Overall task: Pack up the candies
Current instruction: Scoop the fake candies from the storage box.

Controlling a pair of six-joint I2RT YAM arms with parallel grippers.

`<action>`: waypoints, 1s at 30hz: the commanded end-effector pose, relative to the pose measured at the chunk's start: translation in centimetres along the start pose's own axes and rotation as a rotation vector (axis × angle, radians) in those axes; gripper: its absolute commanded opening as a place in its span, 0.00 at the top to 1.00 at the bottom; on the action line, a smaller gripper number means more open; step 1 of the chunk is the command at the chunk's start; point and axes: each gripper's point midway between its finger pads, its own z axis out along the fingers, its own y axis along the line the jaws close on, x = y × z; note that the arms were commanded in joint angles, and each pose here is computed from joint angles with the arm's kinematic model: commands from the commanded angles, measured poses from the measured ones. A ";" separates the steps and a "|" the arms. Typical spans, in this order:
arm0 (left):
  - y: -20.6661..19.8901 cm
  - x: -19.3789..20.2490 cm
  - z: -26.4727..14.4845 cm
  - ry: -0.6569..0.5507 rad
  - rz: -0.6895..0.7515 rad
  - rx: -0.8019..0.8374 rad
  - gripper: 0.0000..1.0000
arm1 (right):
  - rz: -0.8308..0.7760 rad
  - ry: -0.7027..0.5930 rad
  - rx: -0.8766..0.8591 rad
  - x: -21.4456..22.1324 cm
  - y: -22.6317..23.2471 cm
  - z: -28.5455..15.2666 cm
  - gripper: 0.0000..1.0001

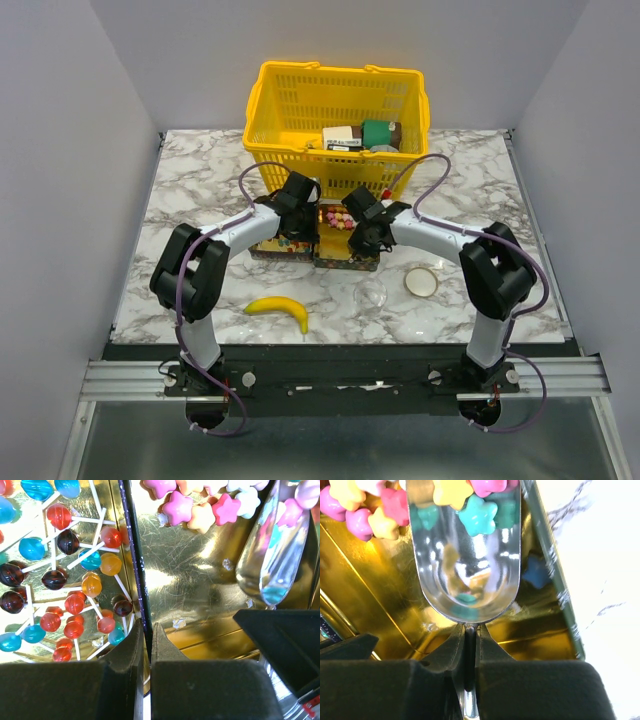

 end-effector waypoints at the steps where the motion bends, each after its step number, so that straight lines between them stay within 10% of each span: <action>1: 2.4 2.7 0.9 0.097 0.013 -0.078 0.98 | -0.093 0.030 0.059 0.5 -3.3 1.4 0.99; 9: 2.1 2.4 0.7 0.092 0.007 -0.073 0.93 | -0.256 0.024 0.006 0.3 -2.9 2.2 0.99; 30: 0.1 -1.2 -1.6 -0.013 0.006 -0.027 0.44 | -0.666 -0.078 -0.116 -1.8 -2.3 0.4 0.99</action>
